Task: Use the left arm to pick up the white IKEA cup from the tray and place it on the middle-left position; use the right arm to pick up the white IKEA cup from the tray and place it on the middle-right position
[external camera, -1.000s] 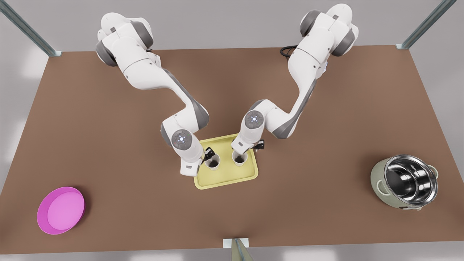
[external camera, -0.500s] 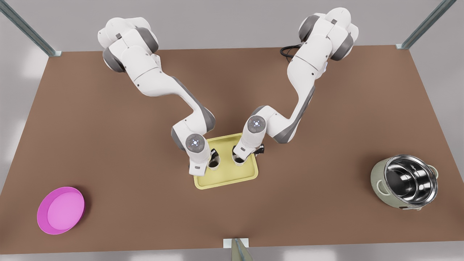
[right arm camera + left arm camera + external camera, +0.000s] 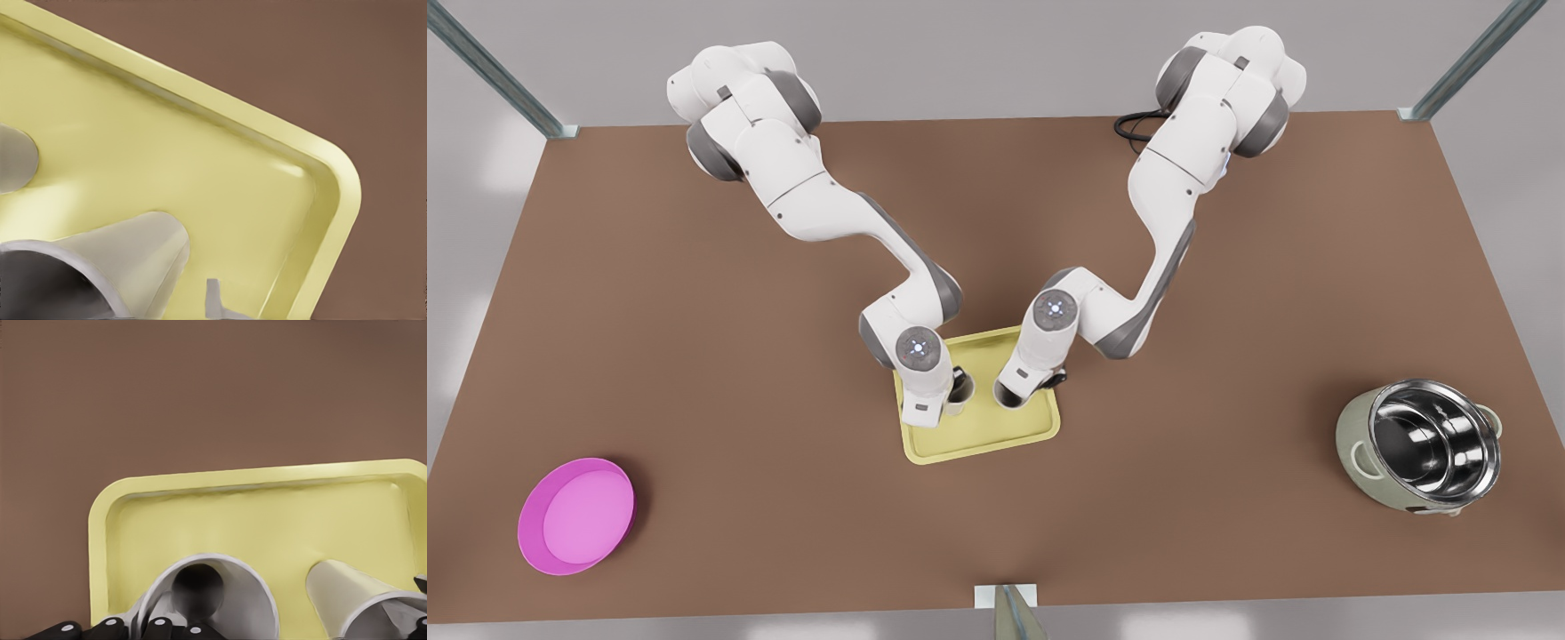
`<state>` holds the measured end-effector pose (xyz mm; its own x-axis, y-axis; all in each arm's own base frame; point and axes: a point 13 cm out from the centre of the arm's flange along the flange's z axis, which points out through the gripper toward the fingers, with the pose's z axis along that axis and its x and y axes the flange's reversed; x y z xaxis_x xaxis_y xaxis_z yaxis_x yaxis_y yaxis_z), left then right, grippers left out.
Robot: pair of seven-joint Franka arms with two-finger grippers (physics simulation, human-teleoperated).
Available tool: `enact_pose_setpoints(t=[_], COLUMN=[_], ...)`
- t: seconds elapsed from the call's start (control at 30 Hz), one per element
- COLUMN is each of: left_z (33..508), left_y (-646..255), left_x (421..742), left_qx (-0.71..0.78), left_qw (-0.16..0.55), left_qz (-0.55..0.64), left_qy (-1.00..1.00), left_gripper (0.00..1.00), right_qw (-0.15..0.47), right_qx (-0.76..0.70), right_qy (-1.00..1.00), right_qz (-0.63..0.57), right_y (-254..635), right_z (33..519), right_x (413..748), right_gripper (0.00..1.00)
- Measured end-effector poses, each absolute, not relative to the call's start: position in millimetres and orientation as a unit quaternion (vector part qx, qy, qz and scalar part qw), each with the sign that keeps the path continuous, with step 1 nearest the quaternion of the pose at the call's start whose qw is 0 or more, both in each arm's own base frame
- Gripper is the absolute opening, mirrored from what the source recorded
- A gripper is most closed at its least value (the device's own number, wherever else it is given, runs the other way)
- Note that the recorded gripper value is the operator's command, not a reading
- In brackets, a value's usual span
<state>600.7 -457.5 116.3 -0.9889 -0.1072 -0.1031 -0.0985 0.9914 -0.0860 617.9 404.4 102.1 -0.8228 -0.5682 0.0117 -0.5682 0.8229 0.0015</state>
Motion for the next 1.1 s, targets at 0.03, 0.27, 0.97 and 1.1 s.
enact_pose_setpoints(t=[0.03,0.27,0.97,1.1], left_z=[118.0,210.6,126.4,159.2], left_y=[-456.6,-267.4,-64.7,-64.8], left_x=[601.8,588.8,642.6,656.5], left_qx=[-0.056,-0.158,-0.101,-0.059], left_qw=[0.055,0.046,0.095,0.127], left_qz=[-0.040,0.006,-0.047,-0.045], left_qy=[0.996,0.986,0.989,0.989], left_gripper=[0.00,0.00,1.00,1.00], right_qw=[0.004,-0.003,0.055,0.055], right_qx=[0.297,0.291,0.223,0.260], right_qy=[-0.955,-0.957,-0.973,-0.964], right_qz=[0.001,-0.003,0.017,0.029], right_y=[404.3,403.6,25.5,14.8], right_z=[102.9,111.8,153.8,124.4], right_x=[618.8,624.4,714.8,719.2], right_gripper=[0.36,0.09,0.07,0.07])
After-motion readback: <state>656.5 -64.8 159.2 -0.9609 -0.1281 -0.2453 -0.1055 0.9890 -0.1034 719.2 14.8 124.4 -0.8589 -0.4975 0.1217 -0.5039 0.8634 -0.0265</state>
